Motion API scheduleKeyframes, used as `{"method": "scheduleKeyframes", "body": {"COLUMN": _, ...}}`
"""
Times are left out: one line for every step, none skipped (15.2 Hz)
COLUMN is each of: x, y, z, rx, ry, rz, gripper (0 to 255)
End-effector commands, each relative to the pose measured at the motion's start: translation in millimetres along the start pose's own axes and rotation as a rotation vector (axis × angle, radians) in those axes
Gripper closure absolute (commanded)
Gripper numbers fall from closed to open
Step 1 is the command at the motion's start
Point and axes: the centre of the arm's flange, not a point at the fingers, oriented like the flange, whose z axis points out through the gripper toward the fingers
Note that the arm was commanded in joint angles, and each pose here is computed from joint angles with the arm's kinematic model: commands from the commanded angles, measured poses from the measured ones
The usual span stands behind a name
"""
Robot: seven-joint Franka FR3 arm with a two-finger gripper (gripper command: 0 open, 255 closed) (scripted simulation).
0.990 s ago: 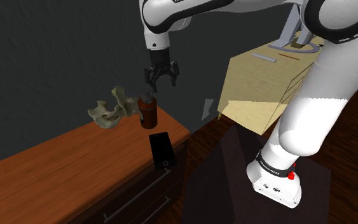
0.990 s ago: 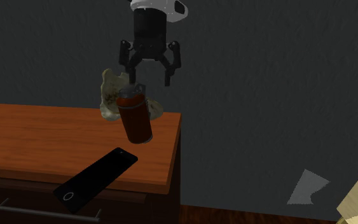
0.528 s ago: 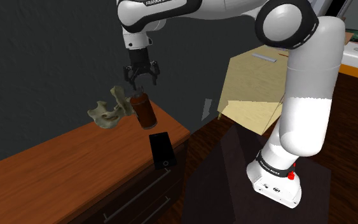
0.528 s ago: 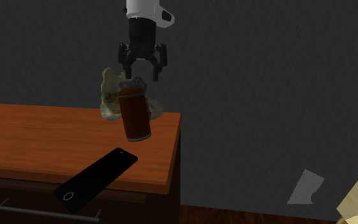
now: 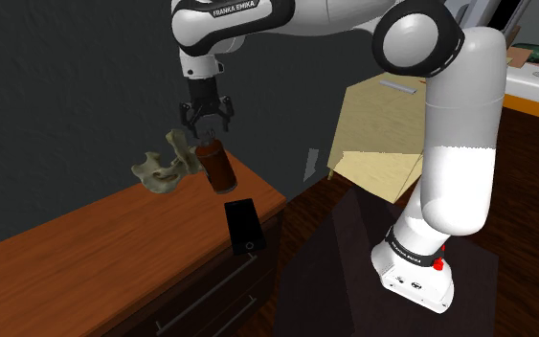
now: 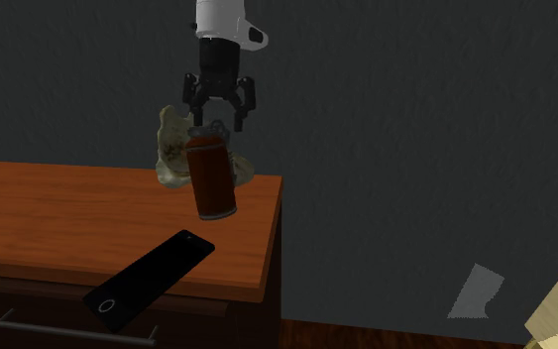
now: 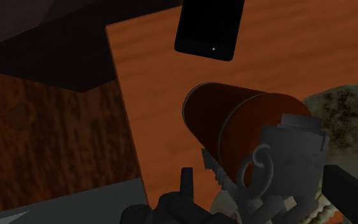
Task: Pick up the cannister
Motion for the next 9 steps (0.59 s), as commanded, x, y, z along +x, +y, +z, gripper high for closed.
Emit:
{"method": "scheduleKeyframes", "body": {"x": 11.4, "y": 2.4, "z": 48.1, "rx": -0.045, "ry": -0.050, "rz": 0.011, "gripper": 0}}
{"method": "scheduleKeyframes", "body": {"x": 11.4, "y": 2.4, "z": 48.1, "rx": -0.045, "ry": -0.050, "rz": 0.011, "gripper": 0}}
{"method": "scheduleKeyframes", "body": {"x": 10.4, "y": 2.6, "z": 50.2, "rx": -0.045, "ry": -0.050, "rz": 0.011, "gripper": 255}}
{"method": "scheduleKeyframes", "body": {"x": 12.5, "y": 3.7, "z": 50.8, "rx": -0.045, "ry": -0.050, "rz": 0.011, "gripper": 255}}
{"method": "scheduleKeyframes", "body": {"x": 15.8, "y": 2.8, "z": 50.4, "rx": -0.045, "ry": -0.050, "rz": 0.011, "gripper": 255}}
{"method": "scheduleKeyframes", "body": {"x": 15.4, "y": 3.3, "z": 49.6, "rx": -0.045, "ry": -0.050, "rz": 0.012, "gripper": 255}}
{"method": "scheduleKeyframes", "body": {"x": 15.1, "y": 3.3, "z": 50.4, "rx": -0.045, "ry": -0.050, "rz": 0.012, "gripper": 255}}
{"method": "scheduleKeyframes", "body": {"x": 14.9, "y": 4.4, "z": 50.9, "rx": -0.045, "ry": -0.050, "rz": 0.012, "gripper": 255}}
{"method": "scheduleKeyframes", "body": {"x": 15.3, "y": 4.8, "z": 51.8, "rx": -0.045, "ry": -0.050, "rz": 0.012, "gripper": 255}}
